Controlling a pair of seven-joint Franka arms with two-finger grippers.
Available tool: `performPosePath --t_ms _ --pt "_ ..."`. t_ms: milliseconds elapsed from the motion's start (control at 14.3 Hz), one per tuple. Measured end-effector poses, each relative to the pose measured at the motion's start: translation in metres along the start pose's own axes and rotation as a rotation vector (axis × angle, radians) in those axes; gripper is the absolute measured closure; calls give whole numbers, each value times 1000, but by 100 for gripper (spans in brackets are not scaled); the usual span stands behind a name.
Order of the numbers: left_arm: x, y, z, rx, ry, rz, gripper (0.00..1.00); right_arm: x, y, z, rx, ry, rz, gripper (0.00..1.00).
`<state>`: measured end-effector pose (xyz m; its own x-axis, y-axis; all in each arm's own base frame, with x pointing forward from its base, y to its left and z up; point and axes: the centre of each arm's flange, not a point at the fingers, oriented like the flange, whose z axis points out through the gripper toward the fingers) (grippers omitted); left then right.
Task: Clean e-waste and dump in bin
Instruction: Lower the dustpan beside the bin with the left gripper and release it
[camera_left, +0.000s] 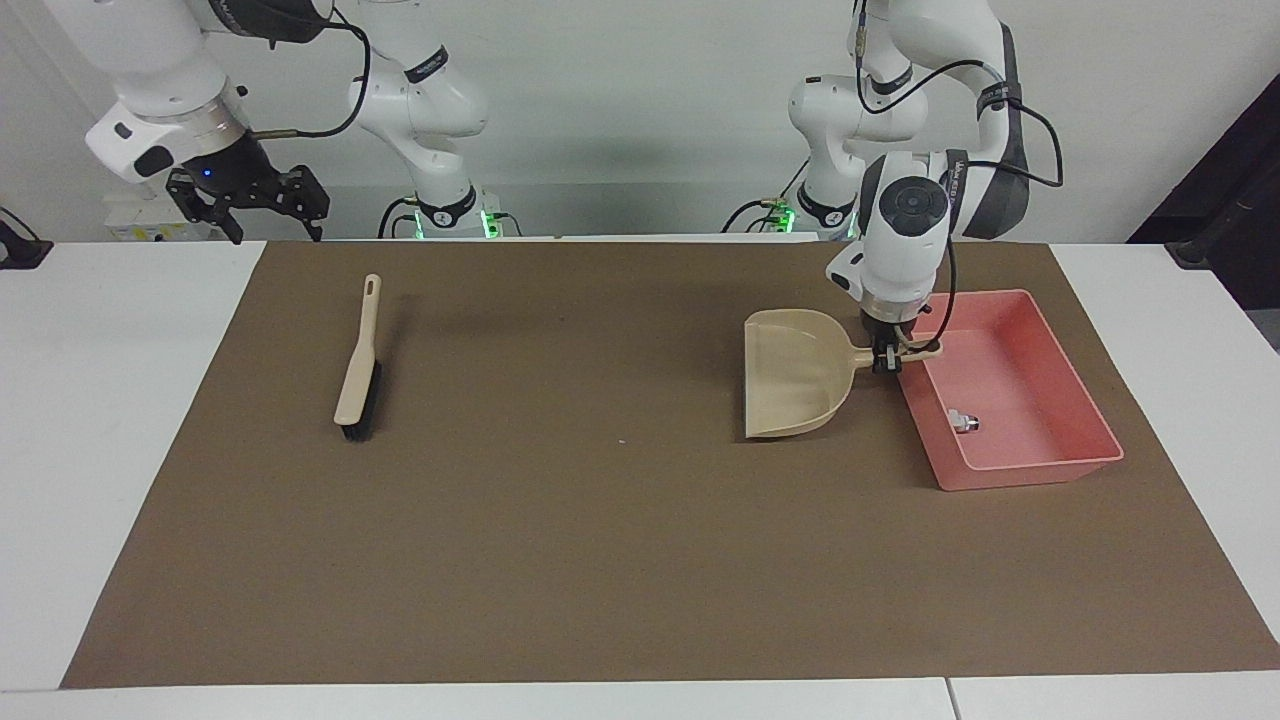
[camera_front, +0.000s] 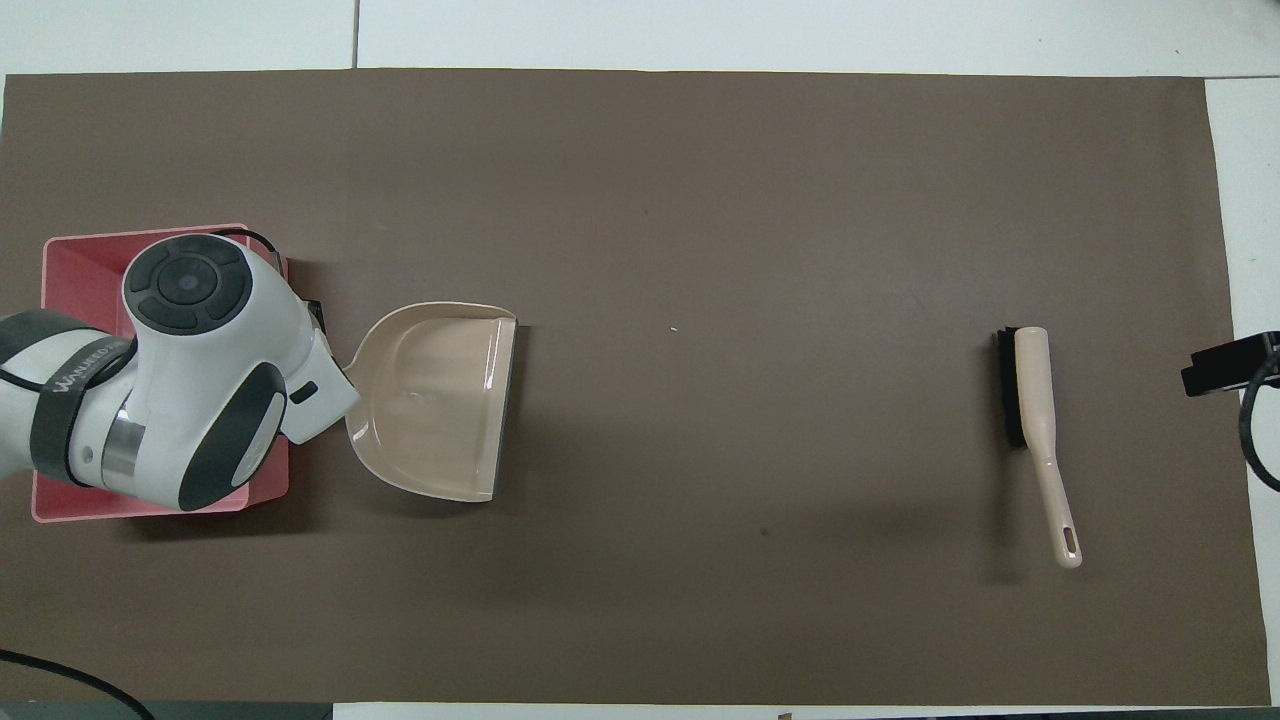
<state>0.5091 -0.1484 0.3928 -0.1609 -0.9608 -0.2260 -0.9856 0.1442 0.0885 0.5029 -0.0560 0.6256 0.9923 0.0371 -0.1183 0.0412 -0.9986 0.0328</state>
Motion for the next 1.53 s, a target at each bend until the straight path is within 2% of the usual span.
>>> performPosePath --t_ms 209,418,836,906,1045,1254,1394,1533 --pt "18 2 6 -9 3 -18 68 12 5 10 5 -16 4 1" --pt "25 2 14 -13 30 -24 68 30 3 12 1 0 -1 1" --pt "43 8 21 -3 34 -6 65 46 -1 39 4 -53 10 1" --pt "48 9 19 0 33 -13 59 47 -4 39 3 -53 14 1" --pt "51 9 16 5 34 -60 39 47 -4 37 2 -49 16 1" --pt "46 7 3 30 42 -106 5 47 -3 36 2 -45 19 1" --pt "32 8 -12 46 48 -155 3 47 -2 35 2 -43 21 1" --pt "5 15 -26 28 43 -277 3 47 -1 33 2 -40 26 1"
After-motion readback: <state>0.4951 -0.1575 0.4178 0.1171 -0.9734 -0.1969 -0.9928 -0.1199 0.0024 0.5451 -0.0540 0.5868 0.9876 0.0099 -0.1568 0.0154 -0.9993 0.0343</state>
